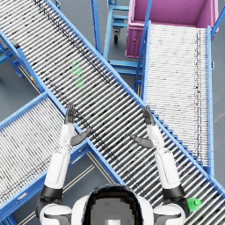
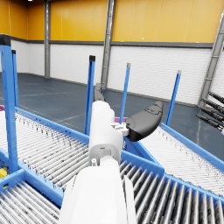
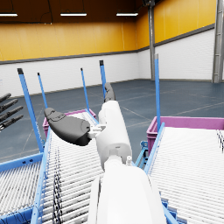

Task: Pick up the oil and place it on the left assembly line, put the cola on the right, and keep Sprite still

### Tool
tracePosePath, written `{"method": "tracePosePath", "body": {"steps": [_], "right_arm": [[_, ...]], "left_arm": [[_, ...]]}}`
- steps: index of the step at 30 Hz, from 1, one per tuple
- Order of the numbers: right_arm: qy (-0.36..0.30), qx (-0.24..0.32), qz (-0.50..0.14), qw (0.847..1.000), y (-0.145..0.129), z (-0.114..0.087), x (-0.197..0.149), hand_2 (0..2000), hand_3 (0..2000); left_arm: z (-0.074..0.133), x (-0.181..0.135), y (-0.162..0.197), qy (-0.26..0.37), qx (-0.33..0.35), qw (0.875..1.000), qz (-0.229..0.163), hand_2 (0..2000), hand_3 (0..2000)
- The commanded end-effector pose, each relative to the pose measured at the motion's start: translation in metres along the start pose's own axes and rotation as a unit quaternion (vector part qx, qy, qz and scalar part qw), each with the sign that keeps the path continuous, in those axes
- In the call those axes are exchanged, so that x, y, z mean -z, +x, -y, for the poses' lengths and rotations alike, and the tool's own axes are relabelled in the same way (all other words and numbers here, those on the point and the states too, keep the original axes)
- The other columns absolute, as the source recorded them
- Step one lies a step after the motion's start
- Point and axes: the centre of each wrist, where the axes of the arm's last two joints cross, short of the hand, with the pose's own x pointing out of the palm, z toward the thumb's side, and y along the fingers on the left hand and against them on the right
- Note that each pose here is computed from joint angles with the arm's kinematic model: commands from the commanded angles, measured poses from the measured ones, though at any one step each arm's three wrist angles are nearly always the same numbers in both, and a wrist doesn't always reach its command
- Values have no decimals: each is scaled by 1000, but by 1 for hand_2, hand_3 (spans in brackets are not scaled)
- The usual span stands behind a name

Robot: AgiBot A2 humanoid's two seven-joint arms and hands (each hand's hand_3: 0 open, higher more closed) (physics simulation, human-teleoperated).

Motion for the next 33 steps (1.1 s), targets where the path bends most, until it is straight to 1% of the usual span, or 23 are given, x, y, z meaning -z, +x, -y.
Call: {"method": "tracePosePath", "body": {"steps": [1, 33], "right_arm": [[0, 0, 0, 1000, 0, 0, 0, 0, 0], [0, 0, 0, 1000, 0, 0, 0, 0, 0]], "left_arm": [[0, 0, 0, 0, 0, 1000, 0, 0, 0], [0, 0, 0, 0, 0, 1000, 0, 0, 0]]}}
